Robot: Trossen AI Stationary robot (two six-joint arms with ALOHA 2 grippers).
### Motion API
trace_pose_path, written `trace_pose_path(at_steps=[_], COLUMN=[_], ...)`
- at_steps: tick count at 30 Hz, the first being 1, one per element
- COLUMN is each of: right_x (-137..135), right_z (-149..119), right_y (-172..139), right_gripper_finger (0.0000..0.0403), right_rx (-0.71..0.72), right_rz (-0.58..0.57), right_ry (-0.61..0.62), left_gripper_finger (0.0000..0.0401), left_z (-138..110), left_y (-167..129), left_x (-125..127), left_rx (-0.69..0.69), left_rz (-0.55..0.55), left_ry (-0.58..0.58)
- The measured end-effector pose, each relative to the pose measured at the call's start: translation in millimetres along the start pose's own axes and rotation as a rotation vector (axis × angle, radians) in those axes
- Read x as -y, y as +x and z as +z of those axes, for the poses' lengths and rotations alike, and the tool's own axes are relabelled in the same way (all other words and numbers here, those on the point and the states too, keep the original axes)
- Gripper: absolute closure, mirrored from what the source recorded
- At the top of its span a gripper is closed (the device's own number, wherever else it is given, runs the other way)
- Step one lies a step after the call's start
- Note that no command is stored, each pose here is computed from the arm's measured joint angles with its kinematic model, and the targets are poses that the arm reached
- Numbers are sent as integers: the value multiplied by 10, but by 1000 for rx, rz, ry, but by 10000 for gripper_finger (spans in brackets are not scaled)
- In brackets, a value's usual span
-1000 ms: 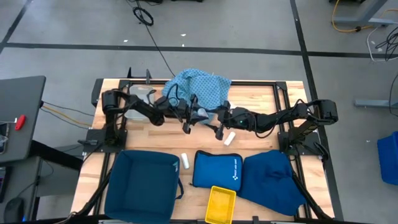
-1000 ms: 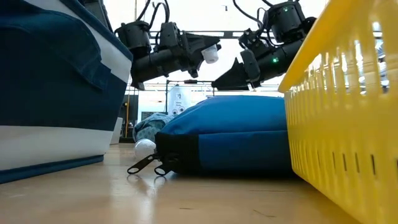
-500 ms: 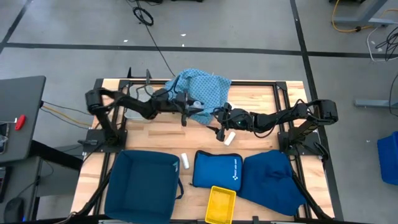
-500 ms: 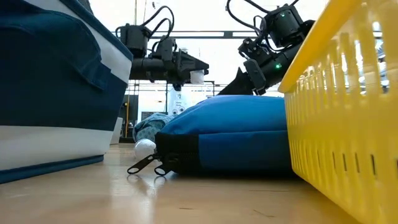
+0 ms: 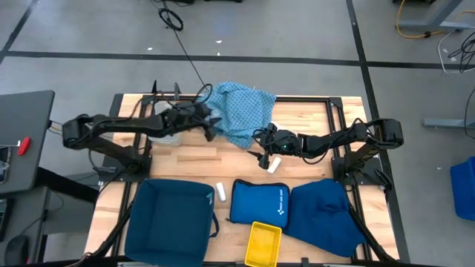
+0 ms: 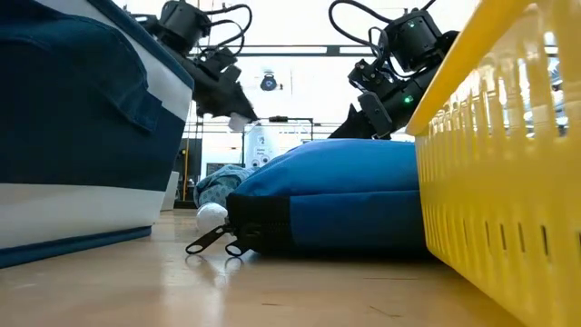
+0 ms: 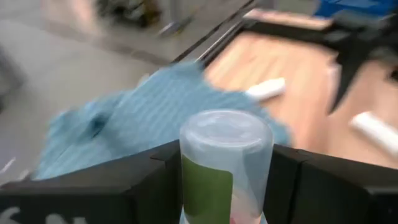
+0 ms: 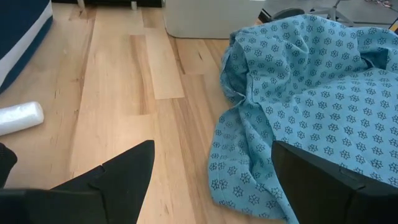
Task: Pick & place medical supplies in basket/bin
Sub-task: Put the transparent pill bottle into the gray bin
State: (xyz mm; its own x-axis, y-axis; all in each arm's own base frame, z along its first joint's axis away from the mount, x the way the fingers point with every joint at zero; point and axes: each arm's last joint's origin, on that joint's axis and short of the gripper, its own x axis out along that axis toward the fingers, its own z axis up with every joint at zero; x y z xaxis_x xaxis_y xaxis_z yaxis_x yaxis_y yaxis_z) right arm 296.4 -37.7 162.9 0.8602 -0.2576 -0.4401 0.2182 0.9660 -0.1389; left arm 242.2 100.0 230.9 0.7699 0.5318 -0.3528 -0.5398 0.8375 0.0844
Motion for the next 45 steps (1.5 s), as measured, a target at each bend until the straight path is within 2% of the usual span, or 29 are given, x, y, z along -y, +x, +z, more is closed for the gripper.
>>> trace_pose_path(at_steps=[5, 12, 25, 31, 45], right_x=[0, 4, 40, 40, 40], right_z=[0, 0, -2, -2, -3], right_y=[0, 1, 5, 5, 5], right_gripper_finger=[69, 69, 69, 69, 69], right_rx=[0, 0, -1, -1, -2], right_rz=[0, -1, -13, -13, -12], right_ry=[-5, -7, -2, -2, -2], left_gripper_finger=[255, 255, 255, 247, 249], left_z=[-55, -212, -425, -498, -585], left_y=[-169, -236, -312, -351, -394], left_x=[-82, -191, -570, -702, -799], left_rx=[-110, -272, -500, -578, -689], left_rz=[158, 344, 574, 624, 532], left_ry=[-37, -4, -23, -55, -108])
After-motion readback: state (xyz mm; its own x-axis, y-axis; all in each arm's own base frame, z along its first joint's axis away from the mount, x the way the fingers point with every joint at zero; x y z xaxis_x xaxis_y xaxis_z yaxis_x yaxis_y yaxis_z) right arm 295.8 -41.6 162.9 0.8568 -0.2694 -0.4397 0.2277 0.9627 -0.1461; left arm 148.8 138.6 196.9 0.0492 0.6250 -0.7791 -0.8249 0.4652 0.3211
